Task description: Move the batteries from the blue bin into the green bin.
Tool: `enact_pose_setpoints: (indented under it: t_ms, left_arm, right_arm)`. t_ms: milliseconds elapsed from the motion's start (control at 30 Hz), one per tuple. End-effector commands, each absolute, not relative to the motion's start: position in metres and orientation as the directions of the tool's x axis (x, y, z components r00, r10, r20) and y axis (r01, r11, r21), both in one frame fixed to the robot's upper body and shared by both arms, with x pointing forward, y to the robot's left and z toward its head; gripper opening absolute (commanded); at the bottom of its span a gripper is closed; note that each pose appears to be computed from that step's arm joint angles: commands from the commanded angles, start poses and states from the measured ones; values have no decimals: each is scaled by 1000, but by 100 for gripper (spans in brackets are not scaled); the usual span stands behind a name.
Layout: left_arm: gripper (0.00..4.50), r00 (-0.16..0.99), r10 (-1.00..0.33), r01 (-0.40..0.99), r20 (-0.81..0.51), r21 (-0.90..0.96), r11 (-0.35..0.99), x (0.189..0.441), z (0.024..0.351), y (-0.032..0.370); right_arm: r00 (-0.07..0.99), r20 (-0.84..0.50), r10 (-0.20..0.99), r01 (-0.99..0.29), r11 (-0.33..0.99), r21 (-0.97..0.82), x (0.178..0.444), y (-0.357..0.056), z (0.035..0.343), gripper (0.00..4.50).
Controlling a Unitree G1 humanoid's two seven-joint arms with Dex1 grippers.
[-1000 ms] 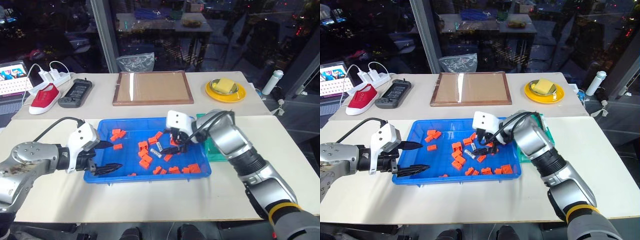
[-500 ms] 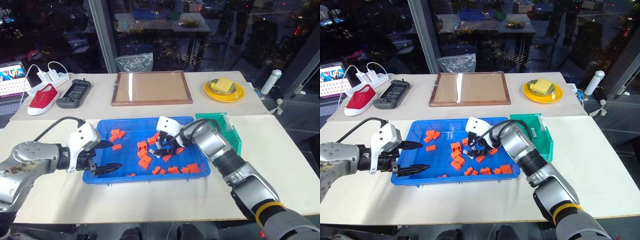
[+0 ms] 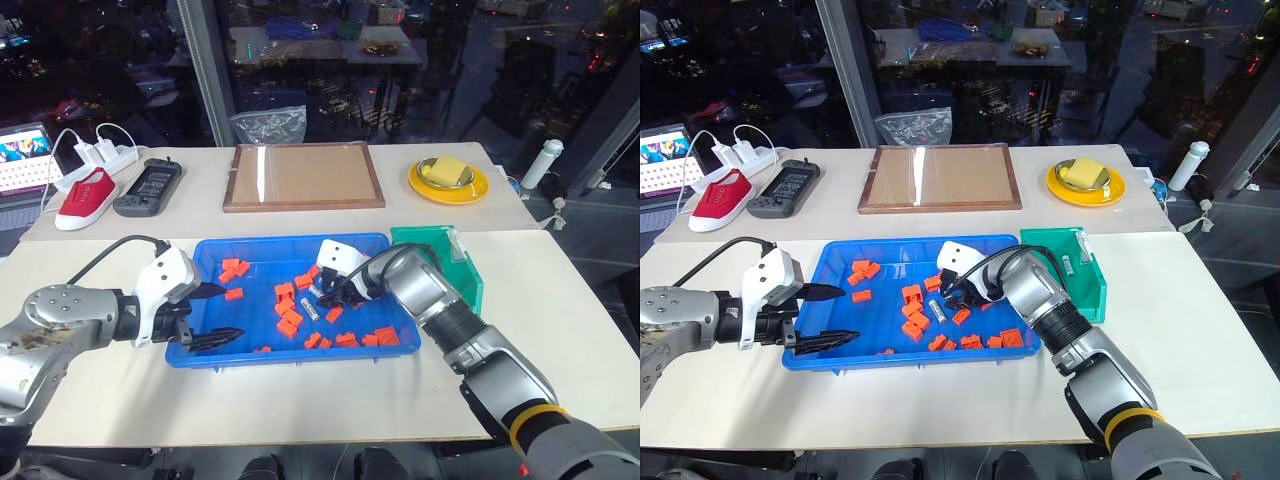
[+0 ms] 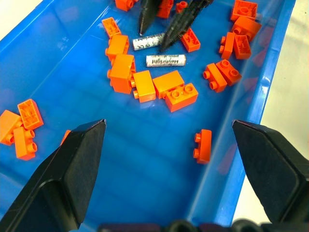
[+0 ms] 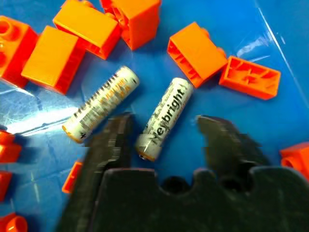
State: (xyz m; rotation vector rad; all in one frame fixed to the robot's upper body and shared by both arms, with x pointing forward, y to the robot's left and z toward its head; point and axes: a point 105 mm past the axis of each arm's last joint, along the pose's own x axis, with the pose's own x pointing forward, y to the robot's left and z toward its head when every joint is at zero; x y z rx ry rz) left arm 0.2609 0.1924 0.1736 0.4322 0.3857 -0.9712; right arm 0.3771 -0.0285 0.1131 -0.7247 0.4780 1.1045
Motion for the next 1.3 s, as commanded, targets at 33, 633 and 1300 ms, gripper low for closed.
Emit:
enact_pose_setpoints:
  t_ms: [33,633,1300]
  left_arm:
    - [450,521,-704,850,-482,225,475,261,183,190]
    - [450,481,-754,876,-447,211,434,275,182,177]
    - [450,477,-770,879,-425,227,419,287,187,170]
  right_arm:
    - [395,-679,619,-919,248,-308,377,-30,114,70]
    - [426,-466,776,-889,262,-376,357,-74,245,27]
    - [658,-610,442,-735,552,-394,354,-237,231,27]
